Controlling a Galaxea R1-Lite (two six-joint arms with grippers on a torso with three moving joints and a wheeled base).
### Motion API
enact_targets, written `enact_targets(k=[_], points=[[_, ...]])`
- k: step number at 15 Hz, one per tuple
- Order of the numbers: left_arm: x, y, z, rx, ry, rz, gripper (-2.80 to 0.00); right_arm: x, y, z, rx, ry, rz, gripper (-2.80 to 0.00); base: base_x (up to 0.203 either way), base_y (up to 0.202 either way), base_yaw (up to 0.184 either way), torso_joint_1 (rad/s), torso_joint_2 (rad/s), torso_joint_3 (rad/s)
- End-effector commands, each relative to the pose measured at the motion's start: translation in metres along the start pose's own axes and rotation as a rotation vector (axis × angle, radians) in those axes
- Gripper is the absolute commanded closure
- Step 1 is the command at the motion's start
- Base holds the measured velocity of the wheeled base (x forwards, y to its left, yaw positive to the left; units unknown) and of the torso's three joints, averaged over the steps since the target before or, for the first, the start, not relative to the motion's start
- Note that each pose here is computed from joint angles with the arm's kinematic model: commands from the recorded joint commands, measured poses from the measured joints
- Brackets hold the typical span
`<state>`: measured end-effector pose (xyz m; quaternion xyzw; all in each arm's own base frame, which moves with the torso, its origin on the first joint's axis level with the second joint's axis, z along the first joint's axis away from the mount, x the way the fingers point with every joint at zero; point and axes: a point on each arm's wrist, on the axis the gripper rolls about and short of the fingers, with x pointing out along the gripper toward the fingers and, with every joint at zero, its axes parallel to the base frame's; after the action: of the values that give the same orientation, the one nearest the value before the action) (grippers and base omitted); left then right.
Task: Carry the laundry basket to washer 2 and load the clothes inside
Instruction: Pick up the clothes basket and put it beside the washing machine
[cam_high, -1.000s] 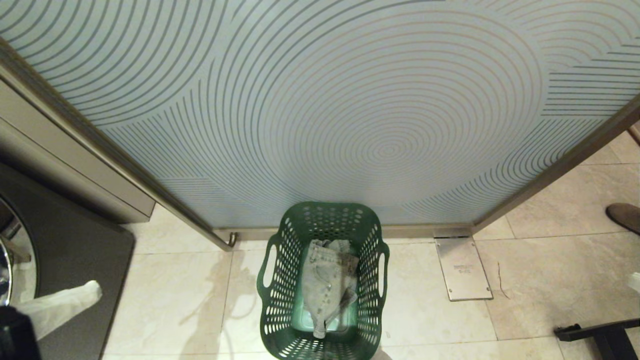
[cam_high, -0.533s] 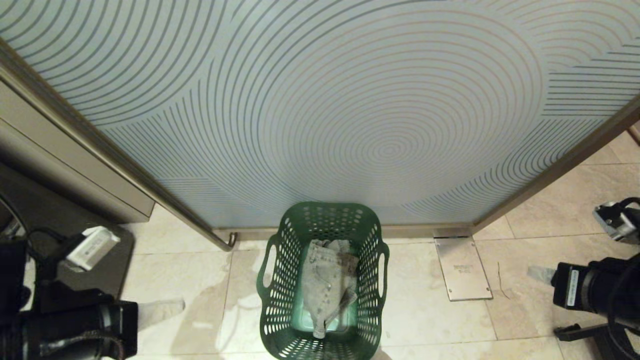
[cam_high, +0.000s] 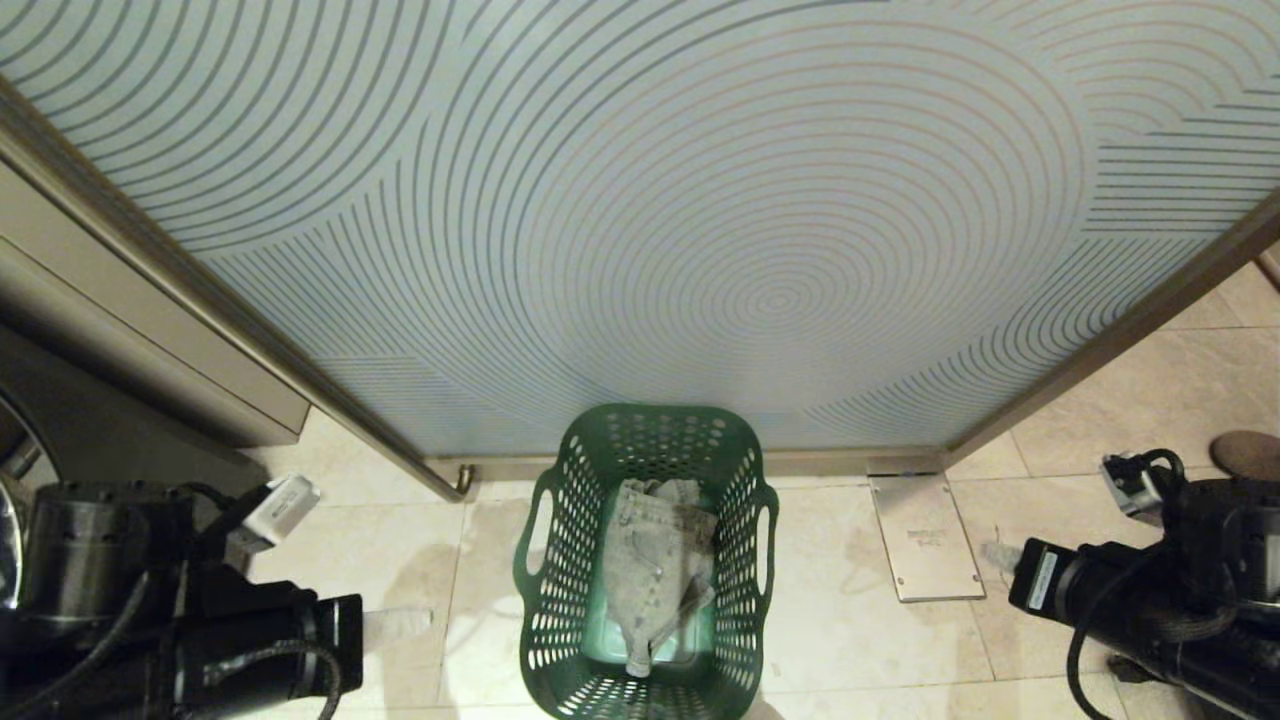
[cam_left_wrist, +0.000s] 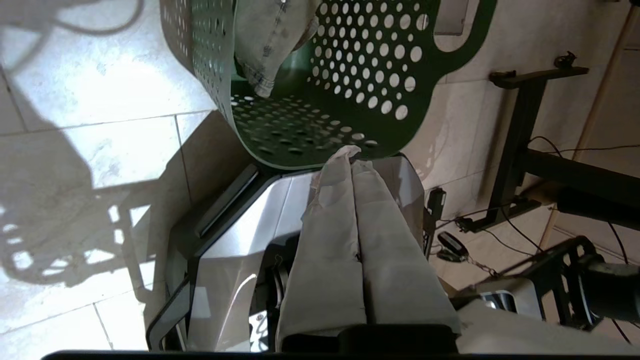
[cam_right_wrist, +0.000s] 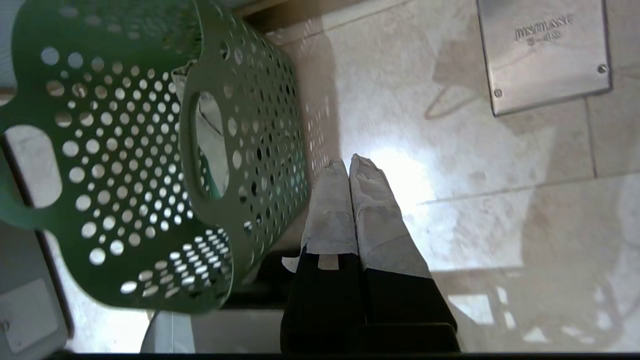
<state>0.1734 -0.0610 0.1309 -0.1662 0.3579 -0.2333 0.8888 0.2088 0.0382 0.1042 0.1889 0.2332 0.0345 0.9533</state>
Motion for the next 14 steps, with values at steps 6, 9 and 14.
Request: enact_targets(k=[6, 9, 14], points=[[0.071, -0.018, 0.010, 0.178, -0.177, 0.215, 0.00, 0.038, 0.019, 0.008, -0.020, -0.002, 0.028, 0.00, 0.000, 0.000, 0.000, 0.000, 0.00, 0.000], [0.088, -0.030, 0.022, 0.249, -0.214, 0.252, 0.00, 0.050, 0.031, 0.029, -0.018, 0.014, 0.032, 0.00, 0.000, 0.000, 0.000, 0.000, 0.00, 0.000], [0.099, -0.026, 0.025, 0.268, -0.199, 0.292, 0.00, 0.060, 0.050, 0.039, -0.026, 0.049, 0.069, 0.00, 0.000, 0.000, 0.000, 0.000, 0.00, 0.000]])
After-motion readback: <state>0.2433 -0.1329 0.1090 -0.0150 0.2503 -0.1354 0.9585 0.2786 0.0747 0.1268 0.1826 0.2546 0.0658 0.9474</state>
